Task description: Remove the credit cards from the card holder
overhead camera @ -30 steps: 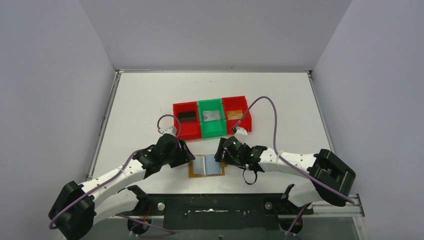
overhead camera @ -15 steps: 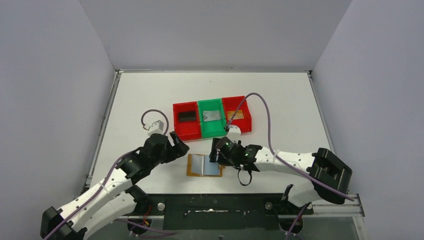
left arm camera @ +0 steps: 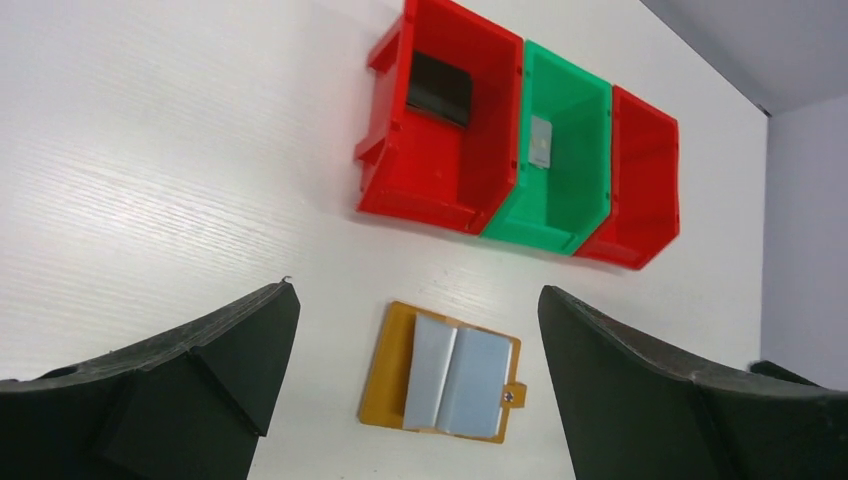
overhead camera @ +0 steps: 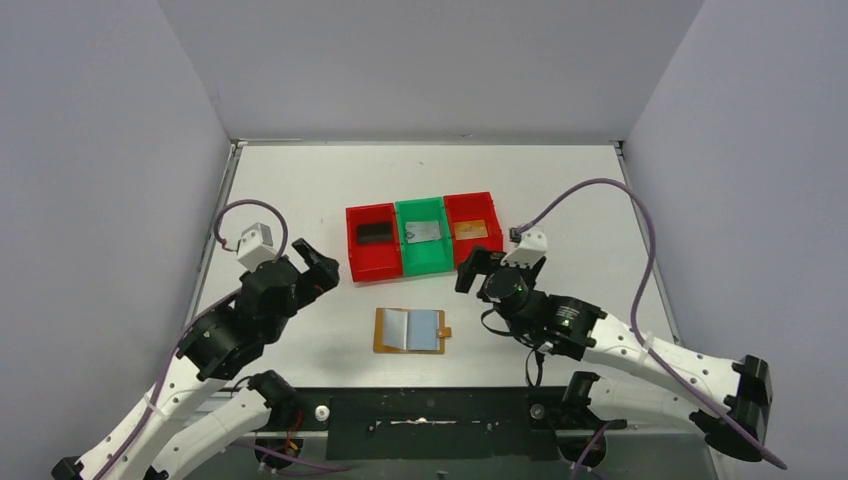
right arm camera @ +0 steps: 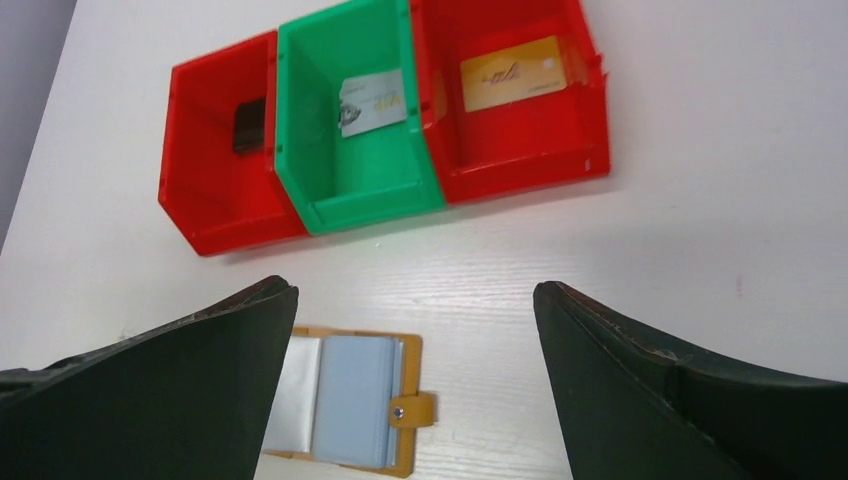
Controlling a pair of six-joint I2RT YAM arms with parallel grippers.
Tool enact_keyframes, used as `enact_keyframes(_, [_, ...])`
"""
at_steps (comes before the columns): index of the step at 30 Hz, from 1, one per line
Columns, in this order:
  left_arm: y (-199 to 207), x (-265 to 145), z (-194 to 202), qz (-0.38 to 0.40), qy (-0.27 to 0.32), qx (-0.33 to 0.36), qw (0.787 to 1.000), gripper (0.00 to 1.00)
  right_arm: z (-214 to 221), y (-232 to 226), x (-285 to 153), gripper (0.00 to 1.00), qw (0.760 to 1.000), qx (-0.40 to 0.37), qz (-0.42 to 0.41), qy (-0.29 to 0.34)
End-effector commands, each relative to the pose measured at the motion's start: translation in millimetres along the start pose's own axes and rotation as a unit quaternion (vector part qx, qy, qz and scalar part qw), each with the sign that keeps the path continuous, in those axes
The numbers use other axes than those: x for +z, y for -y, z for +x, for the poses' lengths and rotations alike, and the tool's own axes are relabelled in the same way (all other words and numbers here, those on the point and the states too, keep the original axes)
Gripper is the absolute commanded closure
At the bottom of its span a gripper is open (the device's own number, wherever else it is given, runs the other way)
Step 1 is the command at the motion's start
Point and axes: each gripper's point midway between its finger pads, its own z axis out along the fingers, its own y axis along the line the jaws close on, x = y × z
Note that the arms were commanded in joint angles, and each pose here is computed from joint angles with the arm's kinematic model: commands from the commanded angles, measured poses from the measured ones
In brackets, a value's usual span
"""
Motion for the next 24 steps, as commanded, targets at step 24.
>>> enact_keyframes(24, [-37.4,-30.1,-72.8,-0.164,0.1,0.056,0.98,0.05,-137.4,114.1,-30.4,0.02,0.987,-0.03,0.11,0.115])
